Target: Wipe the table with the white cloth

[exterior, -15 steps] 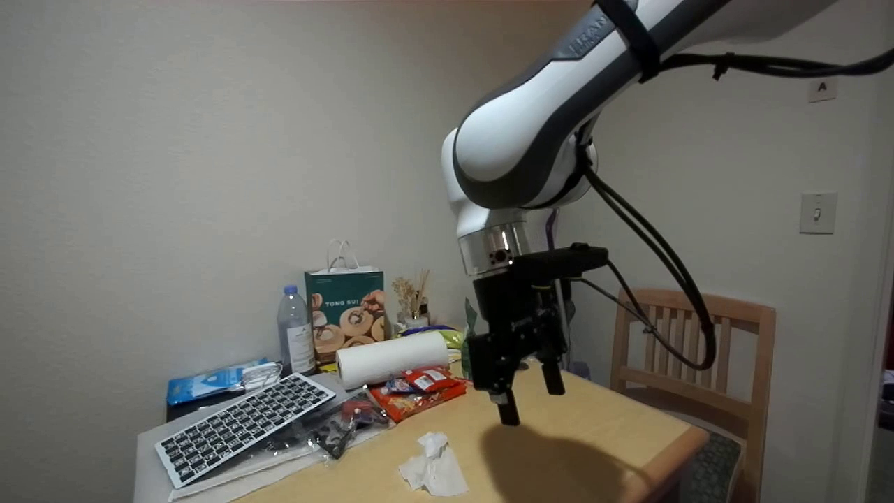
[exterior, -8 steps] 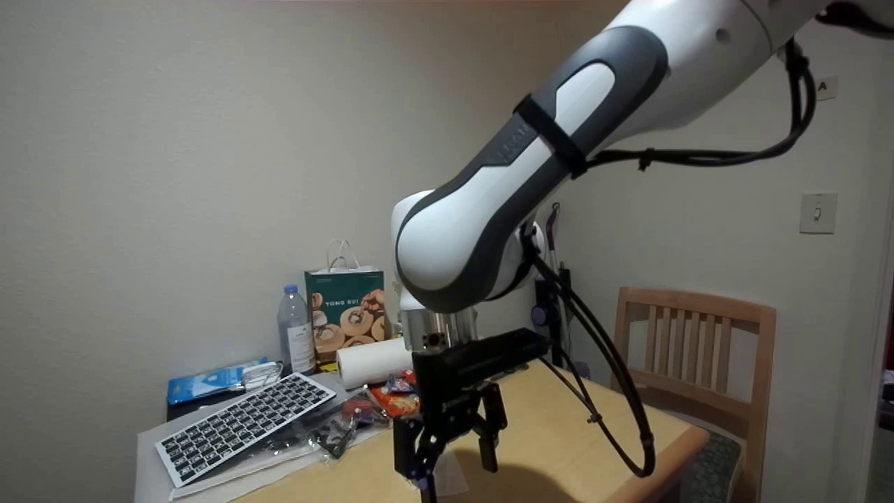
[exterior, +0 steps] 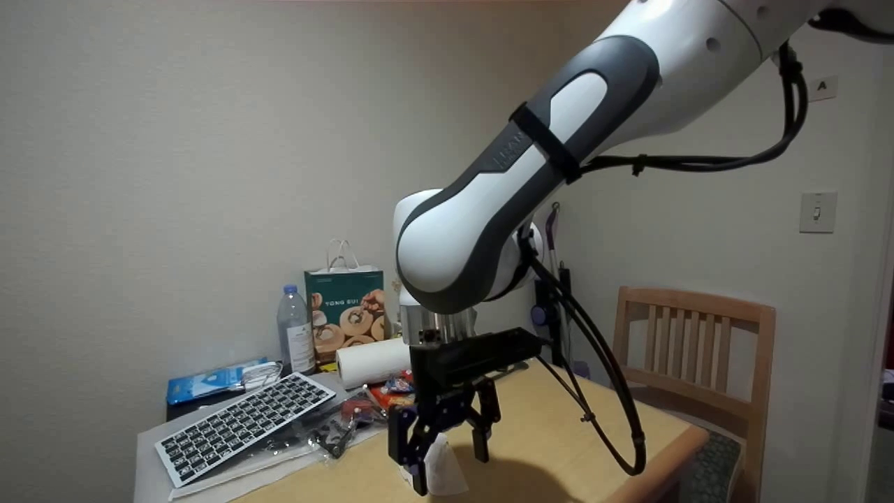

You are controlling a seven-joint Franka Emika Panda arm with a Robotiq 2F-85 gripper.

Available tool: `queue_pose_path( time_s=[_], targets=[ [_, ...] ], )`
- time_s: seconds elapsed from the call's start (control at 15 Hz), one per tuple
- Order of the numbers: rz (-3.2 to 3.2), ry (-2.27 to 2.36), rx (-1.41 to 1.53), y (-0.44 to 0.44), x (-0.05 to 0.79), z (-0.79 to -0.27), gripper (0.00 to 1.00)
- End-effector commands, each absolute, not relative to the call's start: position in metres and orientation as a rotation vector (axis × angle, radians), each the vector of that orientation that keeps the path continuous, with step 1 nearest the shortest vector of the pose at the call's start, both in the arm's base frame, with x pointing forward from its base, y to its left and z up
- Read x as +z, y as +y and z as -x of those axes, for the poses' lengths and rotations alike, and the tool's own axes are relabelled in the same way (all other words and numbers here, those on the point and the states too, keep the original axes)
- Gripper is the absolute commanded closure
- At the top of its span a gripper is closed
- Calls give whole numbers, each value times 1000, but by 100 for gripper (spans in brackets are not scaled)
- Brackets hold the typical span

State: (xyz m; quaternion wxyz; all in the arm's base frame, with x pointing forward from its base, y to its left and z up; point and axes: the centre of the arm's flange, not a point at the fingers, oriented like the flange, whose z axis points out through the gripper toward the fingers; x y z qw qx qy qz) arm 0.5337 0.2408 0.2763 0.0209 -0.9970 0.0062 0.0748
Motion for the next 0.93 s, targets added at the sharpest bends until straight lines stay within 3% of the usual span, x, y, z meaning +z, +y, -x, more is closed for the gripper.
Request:
queue_pose_path(
  time_s=[0.0,0.4,0.47,0.87],
  targets=[
    [3120,149,152,235,277,-570,0],
    [3201,276,144,218,283,-638,0],
    [3171,217,112,212,284,-611,0],
    [3181,241,137,211,279,-628,0]
  ],
)
